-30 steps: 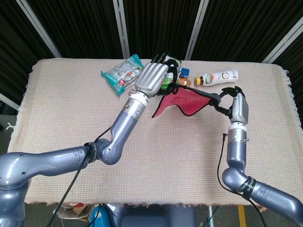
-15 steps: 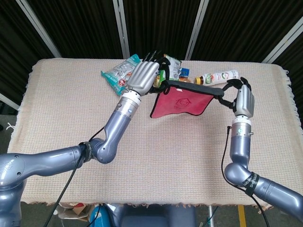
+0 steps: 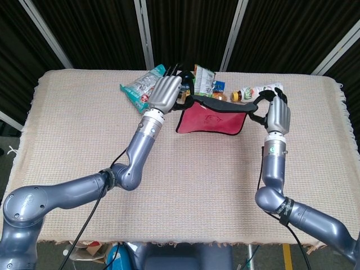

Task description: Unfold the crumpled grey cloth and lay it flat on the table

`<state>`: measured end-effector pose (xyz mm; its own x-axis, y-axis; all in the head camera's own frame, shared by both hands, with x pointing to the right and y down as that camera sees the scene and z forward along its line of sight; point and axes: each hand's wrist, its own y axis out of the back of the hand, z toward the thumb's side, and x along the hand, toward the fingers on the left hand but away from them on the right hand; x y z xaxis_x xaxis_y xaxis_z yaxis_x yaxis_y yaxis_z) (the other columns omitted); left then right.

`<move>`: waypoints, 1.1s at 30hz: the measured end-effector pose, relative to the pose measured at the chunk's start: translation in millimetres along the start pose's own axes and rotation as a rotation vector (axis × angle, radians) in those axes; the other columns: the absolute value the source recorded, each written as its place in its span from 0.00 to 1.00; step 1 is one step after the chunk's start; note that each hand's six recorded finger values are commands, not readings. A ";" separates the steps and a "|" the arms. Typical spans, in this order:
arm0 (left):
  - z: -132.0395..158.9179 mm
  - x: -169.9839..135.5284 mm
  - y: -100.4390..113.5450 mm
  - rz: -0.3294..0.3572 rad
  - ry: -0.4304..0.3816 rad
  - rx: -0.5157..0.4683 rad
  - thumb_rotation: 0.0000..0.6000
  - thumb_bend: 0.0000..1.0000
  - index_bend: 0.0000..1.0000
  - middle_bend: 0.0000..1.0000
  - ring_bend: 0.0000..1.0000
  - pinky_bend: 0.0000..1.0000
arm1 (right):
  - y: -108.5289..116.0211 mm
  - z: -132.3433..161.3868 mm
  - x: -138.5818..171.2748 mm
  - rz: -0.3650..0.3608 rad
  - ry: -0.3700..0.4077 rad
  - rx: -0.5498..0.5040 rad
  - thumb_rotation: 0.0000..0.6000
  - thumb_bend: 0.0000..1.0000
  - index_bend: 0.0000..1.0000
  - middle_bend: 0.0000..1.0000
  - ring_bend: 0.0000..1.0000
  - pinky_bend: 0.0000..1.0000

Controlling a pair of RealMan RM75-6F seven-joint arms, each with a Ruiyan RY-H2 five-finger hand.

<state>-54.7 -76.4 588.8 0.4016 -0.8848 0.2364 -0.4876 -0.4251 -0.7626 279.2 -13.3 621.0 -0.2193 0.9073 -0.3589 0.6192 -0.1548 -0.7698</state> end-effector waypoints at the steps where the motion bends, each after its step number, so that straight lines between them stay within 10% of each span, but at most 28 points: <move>1: -3.6 0.5 -1.3 0.001 0.005 -0.002 1.00 0.57 0.56 0.27 0.03 0.04 | -2.0 1.5 0.2 0.001 0.004 0.003 1.00 0.60 0.68 0.32 0.09 0.08; 33: -56.4 -100.9 -25.0 -0.085 0.007 -0.200 1.00 0.58 0.56 0.28 0.03 0.04 | -35.6 -35.3 104.8 0.141 0.068 0.154 1.00 0.60 0.68 0.32 0.09 0.08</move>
<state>-126.8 12.7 617.9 0.4430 -0.8452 0.2990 -0.5966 -0.5269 -0.6053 260.8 101.1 629.4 -0.0840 0.8960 -0.4361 0.5162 -0.3352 -0.7882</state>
